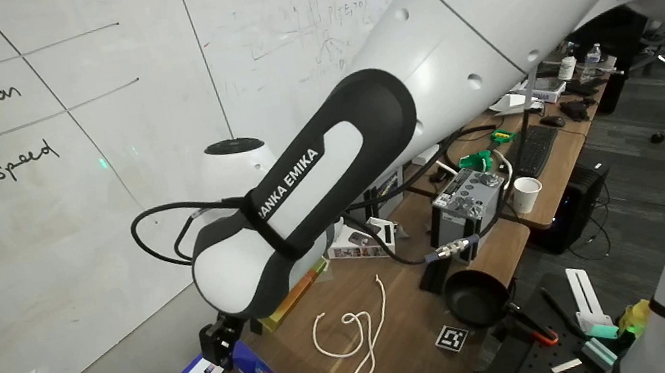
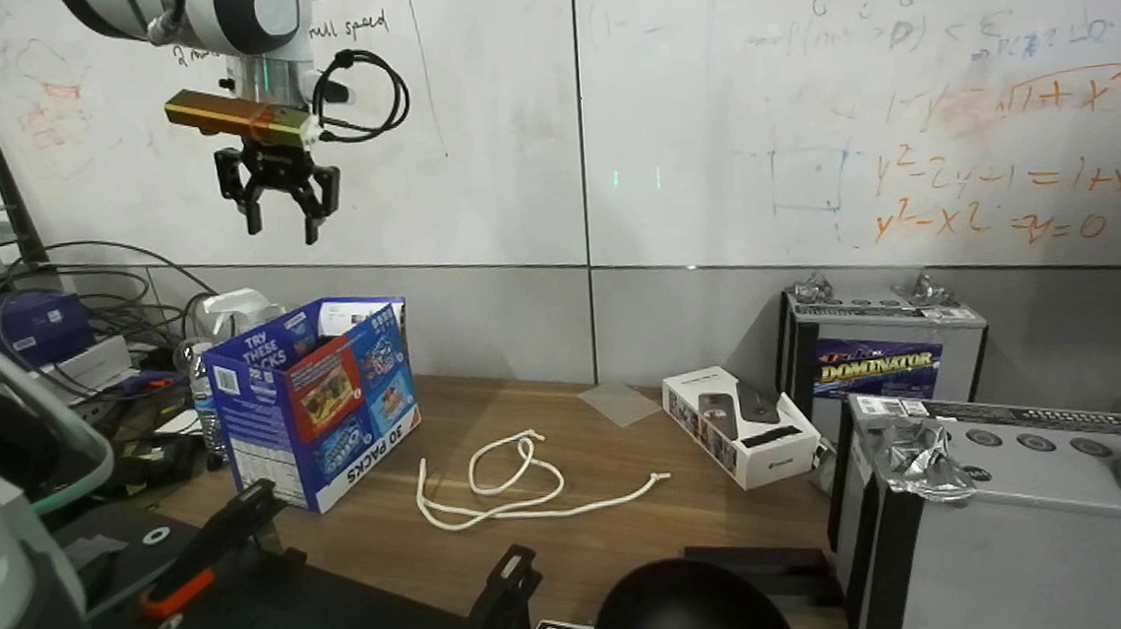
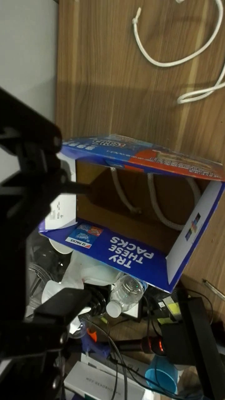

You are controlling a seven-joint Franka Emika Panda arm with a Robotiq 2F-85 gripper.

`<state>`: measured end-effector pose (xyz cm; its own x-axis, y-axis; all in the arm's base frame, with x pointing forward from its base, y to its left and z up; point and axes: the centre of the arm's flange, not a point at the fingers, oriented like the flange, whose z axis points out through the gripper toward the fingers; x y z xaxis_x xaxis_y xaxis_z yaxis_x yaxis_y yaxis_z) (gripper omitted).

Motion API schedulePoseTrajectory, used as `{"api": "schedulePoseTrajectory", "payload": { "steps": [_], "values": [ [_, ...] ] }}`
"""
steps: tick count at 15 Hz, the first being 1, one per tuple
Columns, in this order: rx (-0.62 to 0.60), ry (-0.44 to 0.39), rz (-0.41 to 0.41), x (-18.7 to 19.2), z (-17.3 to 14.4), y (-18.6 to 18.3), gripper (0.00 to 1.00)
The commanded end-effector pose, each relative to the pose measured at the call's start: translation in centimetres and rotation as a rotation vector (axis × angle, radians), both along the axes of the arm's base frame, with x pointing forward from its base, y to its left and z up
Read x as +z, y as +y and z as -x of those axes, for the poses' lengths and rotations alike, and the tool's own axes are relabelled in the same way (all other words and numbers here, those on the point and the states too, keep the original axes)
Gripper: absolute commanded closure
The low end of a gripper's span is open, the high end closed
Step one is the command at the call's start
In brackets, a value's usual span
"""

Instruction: Put the ropes in the box

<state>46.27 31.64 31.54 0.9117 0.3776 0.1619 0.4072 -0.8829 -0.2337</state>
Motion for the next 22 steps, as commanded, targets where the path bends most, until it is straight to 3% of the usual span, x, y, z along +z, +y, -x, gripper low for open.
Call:
{"api": "schedulePoseTrajectory", "payload": {
  "steps": [1,4,6,11,16,20,22],
  "values": [
    [-0.019,-0.069,0.031,3.6,2.7,-5.1,0.00],
    [0.018,-0.084,0.066,4.4,3.8,-9.0,0.00],
    [0.169,-0.066,0.095,3.7,4.4,-10.9,0.00],
    [0.443,-0.037,0.154,-1.6,4.7,-13.7,0.00],
    [0.713,-0.004,0.224,-7.5,3.4,-14.1,0.00],
    [0.840,-0.093,0.377,-12.4,4.5,-14.1,0.00],
    [0.883,-0.152,0.410,-14.0,4.6,-14.2,0.00]
  ]
}}
